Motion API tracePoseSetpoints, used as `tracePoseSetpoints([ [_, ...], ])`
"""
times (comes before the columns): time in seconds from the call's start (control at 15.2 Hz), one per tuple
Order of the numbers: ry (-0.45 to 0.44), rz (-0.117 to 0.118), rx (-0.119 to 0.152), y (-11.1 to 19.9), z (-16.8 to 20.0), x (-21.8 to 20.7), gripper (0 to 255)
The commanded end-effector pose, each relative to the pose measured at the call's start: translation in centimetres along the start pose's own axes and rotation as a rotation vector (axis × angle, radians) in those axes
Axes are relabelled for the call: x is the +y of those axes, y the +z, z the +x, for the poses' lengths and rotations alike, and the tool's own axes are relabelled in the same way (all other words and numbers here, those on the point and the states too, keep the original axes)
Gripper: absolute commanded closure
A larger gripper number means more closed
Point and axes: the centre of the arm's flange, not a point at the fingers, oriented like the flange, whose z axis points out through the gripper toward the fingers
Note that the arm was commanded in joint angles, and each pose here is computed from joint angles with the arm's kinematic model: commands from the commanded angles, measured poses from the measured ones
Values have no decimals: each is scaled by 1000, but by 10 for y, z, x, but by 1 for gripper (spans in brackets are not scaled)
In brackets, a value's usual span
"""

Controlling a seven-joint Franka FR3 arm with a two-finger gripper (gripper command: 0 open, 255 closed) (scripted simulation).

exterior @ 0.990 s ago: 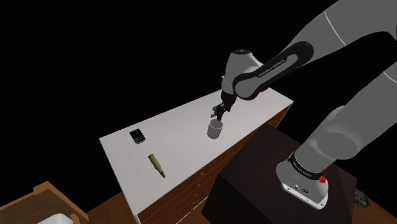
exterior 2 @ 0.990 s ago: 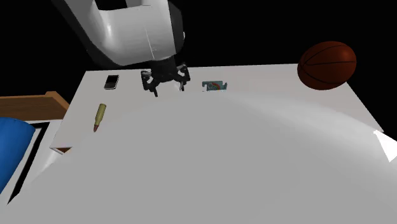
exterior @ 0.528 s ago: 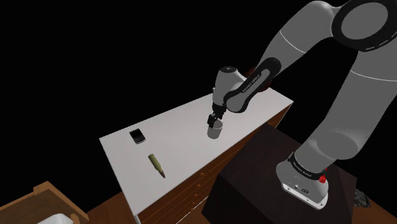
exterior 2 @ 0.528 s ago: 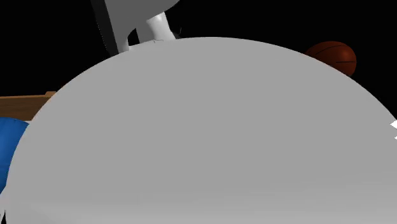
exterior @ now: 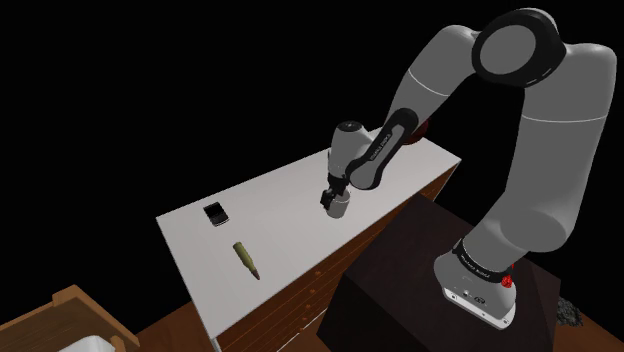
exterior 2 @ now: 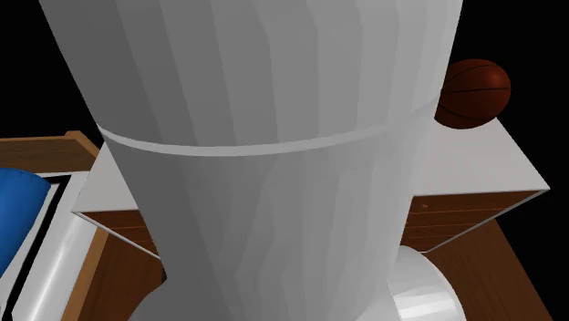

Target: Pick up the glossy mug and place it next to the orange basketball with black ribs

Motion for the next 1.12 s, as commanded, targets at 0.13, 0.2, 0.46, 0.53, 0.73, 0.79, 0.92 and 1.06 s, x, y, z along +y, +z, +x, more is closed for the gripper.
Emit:
tracePoseSetpoints([
  [0.13,0,0,0,19,1,0,0],
  [0.2,0,0,0,19,1,0,0],
  [0.46,0,0,0,19,1,0,0],
  [0.53,0,0,0,19,1,0,0],
  [0.73,0,0,0,19,1,0,255],
  [0.79,0,0,0,19,1,0,255],
  [0.92,0,0,0,19,1,0,255],
  [1.06,0,0,0,19,1,0,255],
])
